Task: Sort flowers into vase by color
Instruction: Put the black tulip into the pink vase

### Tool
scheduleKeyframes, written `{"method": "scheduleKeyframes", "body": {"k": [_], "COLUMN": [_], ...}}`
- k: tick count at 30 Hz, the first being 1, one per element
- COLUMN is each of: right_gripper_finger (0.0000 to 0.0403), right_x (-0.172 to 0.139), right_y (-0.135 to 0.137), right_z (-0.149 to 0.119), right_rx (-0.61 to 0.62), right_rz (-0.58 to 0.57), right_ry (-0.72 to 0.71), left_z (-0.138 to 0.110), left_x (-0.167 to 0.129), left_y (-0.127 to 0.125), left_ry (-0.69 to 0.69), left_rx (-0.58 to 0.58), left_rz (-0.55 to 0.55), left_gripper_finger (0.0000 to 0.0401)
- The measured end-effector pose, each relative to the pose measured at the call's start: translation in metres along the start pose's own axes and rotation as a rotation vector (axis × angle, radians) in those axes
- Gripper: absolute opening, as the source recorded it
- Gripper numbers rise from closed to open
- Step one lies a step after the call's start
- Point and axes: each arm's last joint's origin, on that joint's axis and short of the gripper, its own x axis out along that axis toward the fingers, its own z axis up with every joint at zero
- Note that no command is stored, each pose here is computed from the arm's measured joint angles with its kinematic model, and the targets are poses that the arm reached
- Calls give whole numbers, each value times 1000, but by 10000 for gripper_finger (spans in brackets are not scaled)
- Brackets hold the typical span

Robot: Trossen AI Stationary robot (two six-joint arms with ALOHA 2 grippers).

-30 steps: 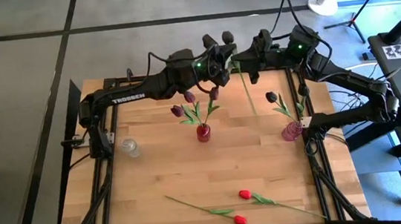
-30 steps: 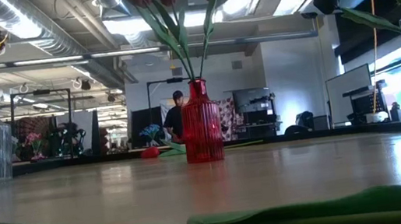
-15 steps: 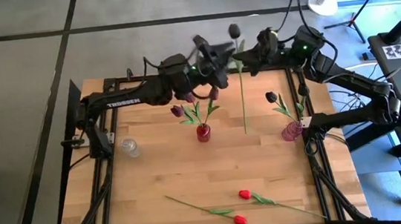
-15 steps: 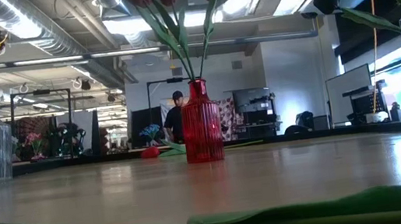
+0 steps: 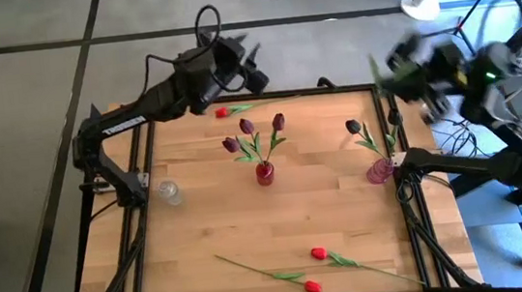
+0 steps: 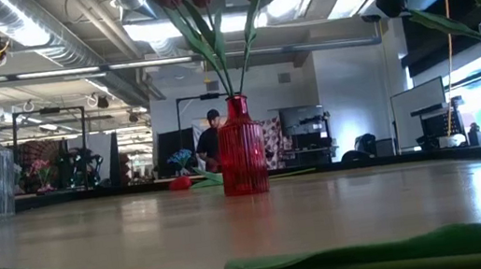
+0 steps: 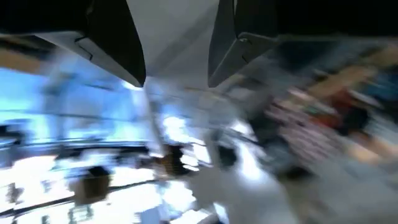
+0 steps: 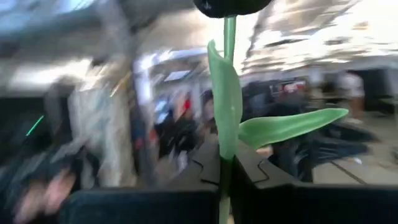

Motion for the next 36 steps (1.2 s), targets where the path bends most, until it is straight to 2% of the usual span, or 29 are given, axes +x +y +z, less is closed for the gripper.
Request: {"method": "scheduleKeyframes", "body": {"k": [2, 4, 6, 9, 11, 19, 22, 26, 29, 36], "right_gripper_finger": [6, 6, 6, 4, 4, 4, 4, 4, 3, 3], "right_x": [-14, -30, -45, -74, -92, -127, -139, -147, -148, -155], "right_y": [16, 31, 43, 60, 69, 76, 80, 83, 88, 90], "right_z": [-1, -4, -11, -28, -40, -96, -113, -117, -108, -114], "right_rx": [-57, -31, -6, -97, -158, -200, -208, -231, -277, -270], "right_rz": [92, 109, 72, -54, -139, -195, -206, -278, -265, -327], "right_ry": [67, 113, 167, 276, 332, 312, 299, 287, 275, 354], "left_z": [1, 1, 4, 7, 8, 13, 14, 15, 16, 18], "left_x": [-5, -11, -17, -25, -29, -43, -49, -57, -60, -68], "left_y": [-7, -16, -23, -33, -39, -49, -54, -59, -61, -67], "left_ry": [-4, 1, -9, -11, -6, -9, -7, -6, -4, -1], "left_rx": [-131, -222, -285, -339, -361, -430, -450, -453, -472, -498], "left_rz": [-114, -224, -303, -339, -343, -255, -253, -233, -219, -247], "left_gripper_finger": [171, 171, 171, 171, 171, 171, 171, 171, 171, 171]}}
